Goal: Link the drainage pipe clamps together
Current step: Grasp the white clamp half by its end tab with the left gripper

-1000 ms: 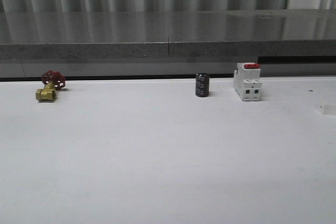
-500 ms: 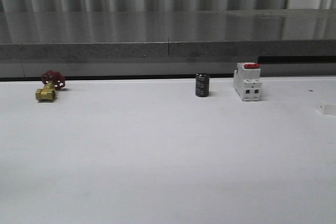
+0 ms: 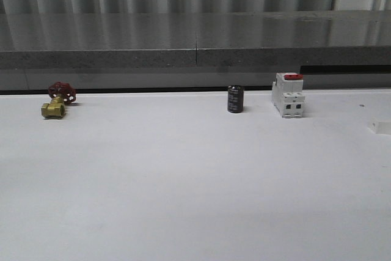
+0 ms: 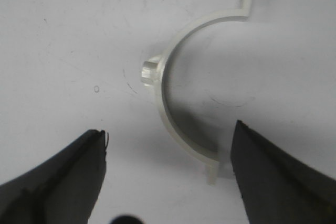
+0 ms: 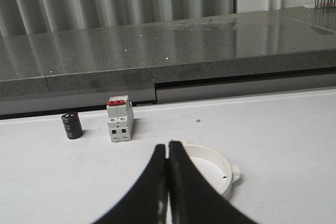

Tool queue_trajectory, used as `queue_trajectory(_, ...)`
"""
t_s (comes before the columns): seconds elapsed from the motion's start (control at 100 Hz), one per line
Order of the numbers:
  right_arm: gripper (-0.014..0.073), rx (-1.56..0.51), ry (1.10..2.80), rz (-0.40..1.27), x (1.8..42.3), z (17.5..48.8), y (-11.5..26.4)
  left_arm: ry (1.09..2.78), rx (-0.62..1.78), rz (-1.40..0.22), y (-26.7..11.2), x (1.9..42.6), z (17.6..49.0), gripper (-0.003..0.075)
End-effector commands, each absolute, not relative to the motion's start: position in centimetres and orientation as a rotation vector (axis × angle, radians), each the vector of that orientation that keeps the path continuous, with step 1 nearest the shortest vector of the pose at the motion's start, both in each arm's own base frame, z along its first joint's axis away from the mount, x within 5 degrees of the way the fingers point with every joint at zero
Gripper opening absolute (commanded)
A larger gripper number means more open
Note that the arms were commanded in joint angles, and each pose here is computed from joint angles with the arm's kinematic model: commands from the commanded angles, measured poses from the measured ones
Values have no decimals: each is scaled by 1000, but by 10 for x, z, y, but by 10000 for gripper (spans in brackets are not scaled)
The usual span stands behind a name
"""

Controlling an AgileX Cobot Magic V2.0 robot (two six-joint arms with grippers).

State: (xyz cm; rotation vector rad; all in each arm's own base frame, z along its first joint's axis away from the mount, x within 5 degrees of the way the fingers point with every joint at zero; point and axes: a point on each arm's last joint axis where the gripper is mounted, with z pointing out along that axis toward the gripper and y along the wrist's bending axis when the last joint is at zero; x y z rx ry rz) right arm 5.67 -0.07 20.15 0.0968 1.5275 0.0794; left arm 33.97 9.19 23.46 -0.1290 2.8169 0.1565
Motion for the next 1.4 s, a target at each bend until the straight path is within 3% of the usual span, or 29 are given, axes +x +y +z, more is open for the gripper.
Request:
queue_trajectory(0.0,-67,92,1407,72,53,216,-1,2741,-132,172,100,350,245,494)
queue_trajectory(0.37,-67,92,1407,72,53,216,-1,2757,-151,164,116,376,204,494)
queue_trajectory(1.22,-67,92,1407,72,53,216,-1,2766,-117,144,119,391,177,490)
queue_trajectory(1.29,-67,92,1407,72,53,216,-1,2766,-114,148,119,391,177,465)
queue_trajectory(1.39,-67,92,1407,72,53,216,-1,2766,-114,148,119,391,177,365)
